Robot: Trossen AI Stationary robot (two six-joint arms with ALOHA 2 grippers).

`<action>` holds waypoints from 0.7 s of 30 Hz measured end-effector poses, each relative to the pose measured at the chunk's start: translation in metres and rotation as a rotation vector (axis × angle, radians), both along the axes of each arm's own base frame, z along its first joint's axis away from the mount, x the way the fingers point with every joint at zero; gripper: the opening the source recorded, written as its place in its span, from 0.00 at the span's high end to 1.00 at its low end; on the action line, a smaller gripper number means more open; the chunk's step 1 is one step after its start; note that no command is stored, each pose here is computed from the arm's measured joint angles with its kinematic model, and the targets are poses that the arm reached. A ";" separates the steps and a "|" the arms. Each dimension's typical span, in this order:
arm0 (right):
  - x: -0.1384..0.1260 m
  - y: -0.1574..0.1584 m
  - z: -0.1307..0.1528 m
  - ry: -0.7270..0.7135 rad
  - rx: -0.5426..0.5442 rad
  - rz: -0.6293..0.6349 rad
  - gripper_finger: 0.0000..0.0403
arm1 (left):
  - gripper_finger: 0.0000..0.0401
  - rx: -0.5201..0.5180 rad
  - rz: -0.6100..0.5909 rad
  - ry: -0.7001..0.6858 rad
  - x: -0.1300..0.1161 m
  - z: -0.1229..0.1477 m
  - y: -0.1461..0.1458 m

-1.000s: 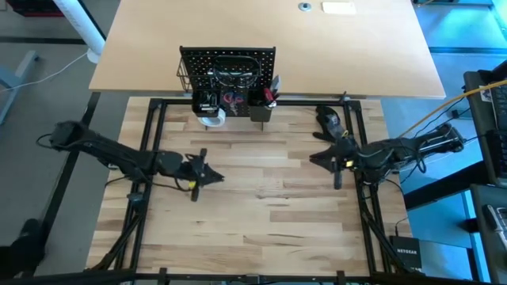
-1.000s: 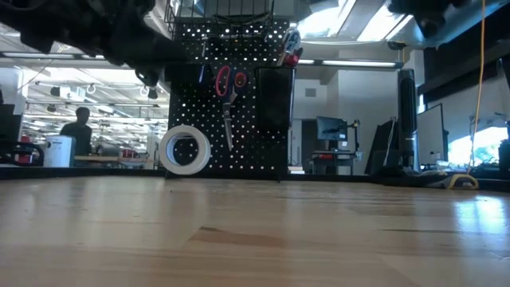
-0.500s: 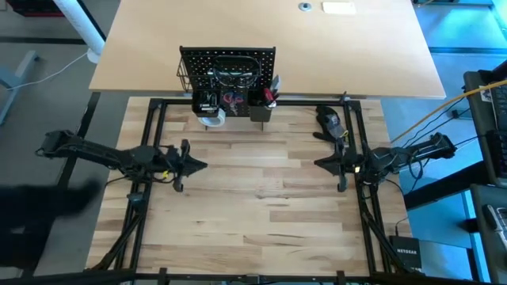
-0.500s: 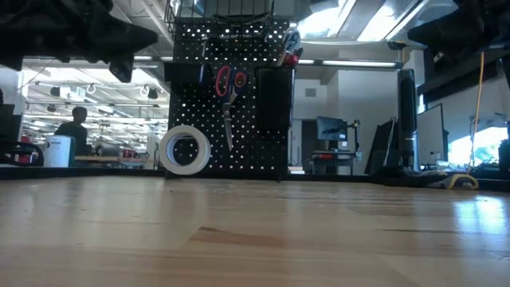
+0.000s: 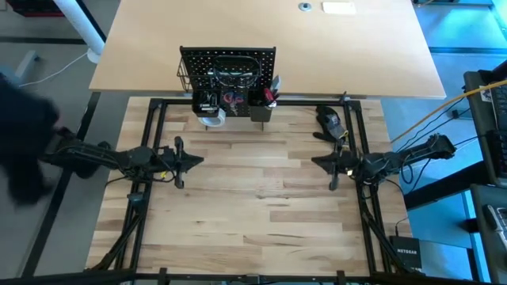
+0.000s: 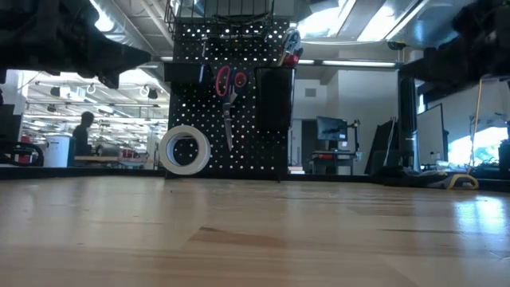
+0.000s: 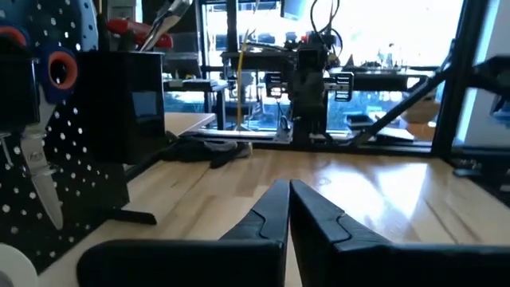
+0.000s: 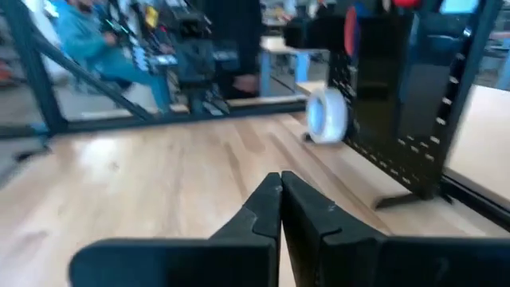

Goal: Hang tools onto peg board
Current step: Return to Home Position

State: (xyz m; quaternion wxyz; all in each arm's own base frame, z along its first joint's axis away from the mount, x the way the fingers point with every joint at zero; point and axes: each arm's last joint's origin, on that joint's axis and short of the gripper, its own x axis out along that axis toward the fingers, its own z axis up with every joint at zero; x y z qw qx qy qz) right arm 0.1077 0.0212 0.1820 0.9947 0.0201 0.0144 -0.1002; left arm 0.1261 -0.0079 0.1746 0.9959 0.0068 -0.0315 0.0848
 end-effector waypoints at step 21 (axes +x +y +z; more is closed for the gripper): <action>0.001 -0.009 -0.012 -0.042 -0.020 0.075 0.96 | 0.98 -0.011 -0.092 0.004 -0.005 0.000 -0.002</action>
